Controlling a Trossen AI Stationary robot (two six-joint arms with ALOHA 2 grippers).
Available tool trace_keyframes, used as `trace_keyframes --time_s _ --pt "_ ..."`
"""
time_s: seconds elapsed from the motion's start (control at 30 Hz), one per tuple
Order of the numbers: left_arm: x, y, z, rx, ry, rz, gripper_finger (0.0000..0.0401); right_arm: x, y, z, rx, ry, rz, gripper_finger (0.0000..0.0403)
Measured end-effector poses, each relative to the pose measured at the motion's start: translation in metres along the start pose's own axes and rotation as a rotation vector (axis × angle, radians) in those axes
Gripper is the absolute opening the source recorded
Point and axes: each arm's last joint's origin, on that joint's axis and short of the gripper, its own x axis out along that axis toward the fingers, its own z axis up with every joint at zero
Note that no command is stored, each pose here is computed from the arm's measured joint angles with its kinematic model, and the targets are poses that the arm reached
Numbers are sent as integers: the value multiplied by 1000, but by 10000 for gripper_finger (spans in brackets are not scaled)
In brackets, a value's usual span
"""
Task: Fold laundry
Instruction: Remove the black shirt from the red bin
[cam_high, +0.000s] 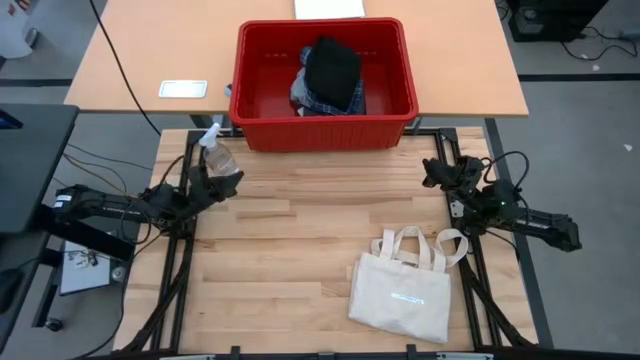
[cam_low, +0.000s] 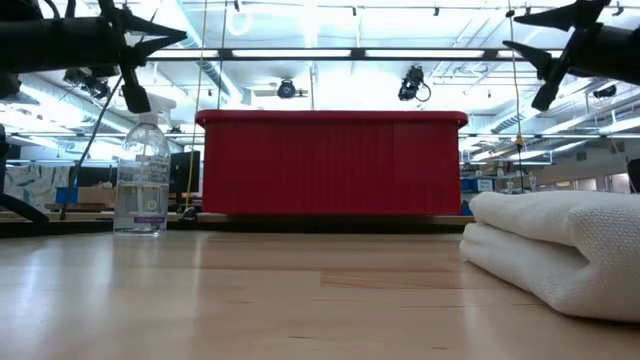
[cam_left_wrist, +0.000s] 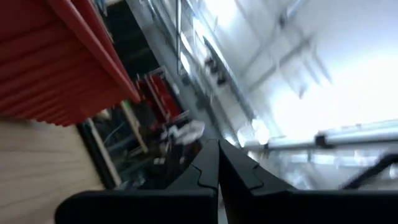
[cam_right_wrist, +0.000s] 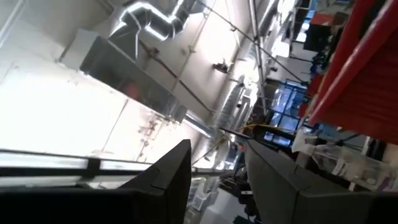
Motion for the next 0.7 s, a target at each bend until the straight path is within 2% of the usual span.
trace_keyframes --time_s 0.17,0.3,0.43,0.57,0.7 --pt "7 -17 10 -32 -86 -32 9 5 10 3 -31 -8 13 159" --pt "22 -42 17 94 -76 -54 9 22 41 11 -164 -71 23 159" --pt "43 -72 25 247 -104 -46 9 49 69 18 -334 -115 -38 159" --pt "66 -96 35 361 -107 18 9 85 87 20 -440 -87 -108 159" --pt "89 -110 44 419 14 65 9 130 100 20 -544 -12 -183 158"
